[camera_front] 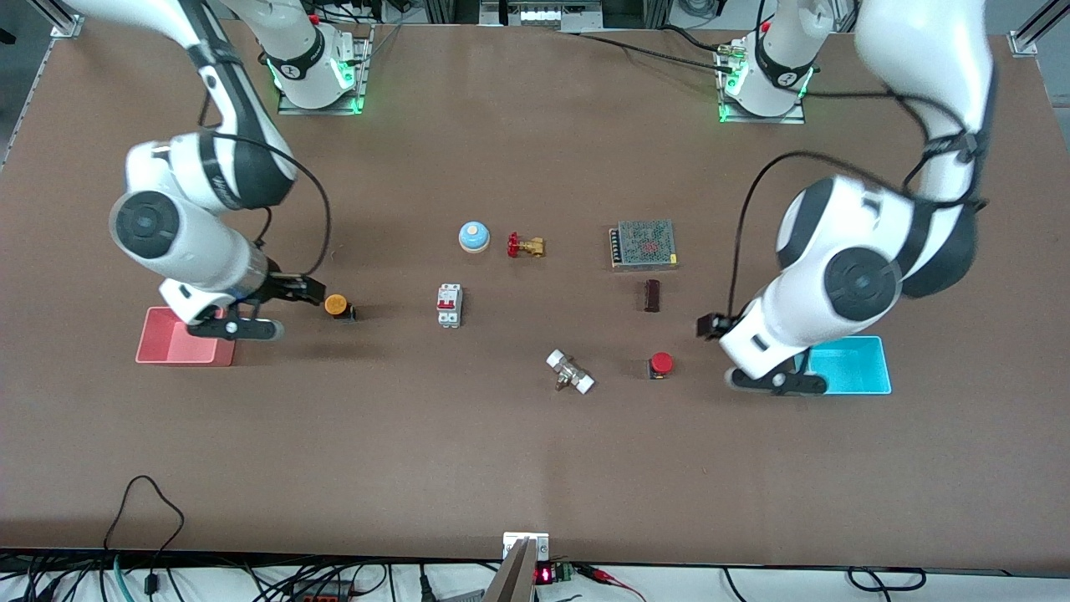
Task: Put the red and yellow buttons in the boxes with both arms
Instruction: 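Grasp the yellow button with the right gripper while the left gripper grasps the red button, then carry the yellow button to the pink box while the left gripper carries red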
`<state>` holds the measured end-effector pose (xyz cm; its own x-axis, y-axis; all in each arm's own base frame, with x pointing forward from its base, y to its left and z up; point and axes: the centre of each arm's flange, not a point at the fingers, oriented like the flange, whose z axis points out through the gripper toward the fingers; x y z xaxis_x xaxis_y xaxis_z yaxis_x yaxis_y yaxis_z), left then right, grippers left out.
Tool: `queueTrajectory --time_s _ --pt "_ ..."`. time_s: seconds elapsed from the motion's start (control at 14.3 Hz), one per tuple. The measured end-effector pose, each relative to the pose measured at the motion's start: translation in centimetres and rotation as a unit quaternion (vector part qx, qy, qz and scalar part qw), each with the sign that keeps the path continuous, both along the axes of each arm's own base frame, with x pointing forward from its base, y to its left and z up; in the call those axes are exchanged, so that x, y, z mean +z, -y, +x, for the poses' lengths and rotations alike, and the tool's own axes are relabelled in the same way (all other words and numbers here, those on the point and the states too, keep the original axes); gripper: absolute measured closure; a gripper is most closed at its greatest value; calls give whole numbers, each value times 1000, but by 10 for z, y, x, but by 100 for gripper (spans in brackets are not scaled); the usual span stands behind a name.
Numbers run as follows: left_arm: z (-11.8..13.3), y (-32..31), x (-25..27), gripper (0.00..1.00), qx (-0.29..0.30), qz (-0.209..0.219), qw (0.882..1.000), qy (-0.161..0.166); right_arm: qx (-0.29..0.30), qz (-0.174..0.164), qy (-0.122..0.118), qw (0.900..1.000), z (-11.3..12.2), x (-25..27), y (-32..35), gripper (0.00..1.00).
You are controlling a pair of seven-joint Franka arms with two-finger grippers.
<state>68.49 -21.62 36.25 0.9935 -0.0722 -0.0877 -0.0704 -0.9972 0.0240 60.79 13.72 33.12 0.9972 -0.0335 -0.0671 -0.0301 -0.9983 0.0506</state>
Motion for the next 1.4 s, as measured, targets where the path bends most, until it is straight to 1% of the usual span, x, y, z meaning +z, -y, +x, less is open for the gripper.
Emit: queueTrajectory --time_s 0.14,0.28,0.56,0.84,0.91,0.98,1.05,1.12,1.19,1.26,1.33,1.4 --pt "7 30 -41 0 -10 -11 1000 17 3 3 3 1000 -2 -32 -11 0" --pt "6 52 -68 0 -8 -17 999 28 5 7 6 1000 -8 -57 -10 0" --pt "5 55 -115 0 -2 -22 999 38 11 9 11 1000 -17 -84 -10 0" --pt "-8 57 -157 0 -4 -25 999 39 22 5 8 1000 -22 -108 -10 0" --pt "-12 59 -165 7 -6 -24 999 37 22 6 9 1000 -21 -111 -10 0" --pt "-15 60 -170 16 -8 -24 999 34 23 7 9 1000 -21 -114 -11 0" --pt "-17 60 -172 29 -8 -23 999 32 23 8 10 1000 -21 -117 -11 0" --pt "-17 60 -172 38 -8 -23 999 32 23 8 10 1000 -22 -120 -11 0" --pt "-17 60 -172 50 -8 -23 999 32 25 8 10 1000 -22 -122 -11 4" --pt "-16 60 -172 59 -8 -23 999 33 28 6 10 1000 -22 -125 -11 4" --pt "-16 59 -170 63 -7 -23 999 34 31 4 10 999 -22 -127 -11 13" --pt "-14 58 -168 63 -6 -22 999 36 32 3 9 999 -22 -128 -11 24"
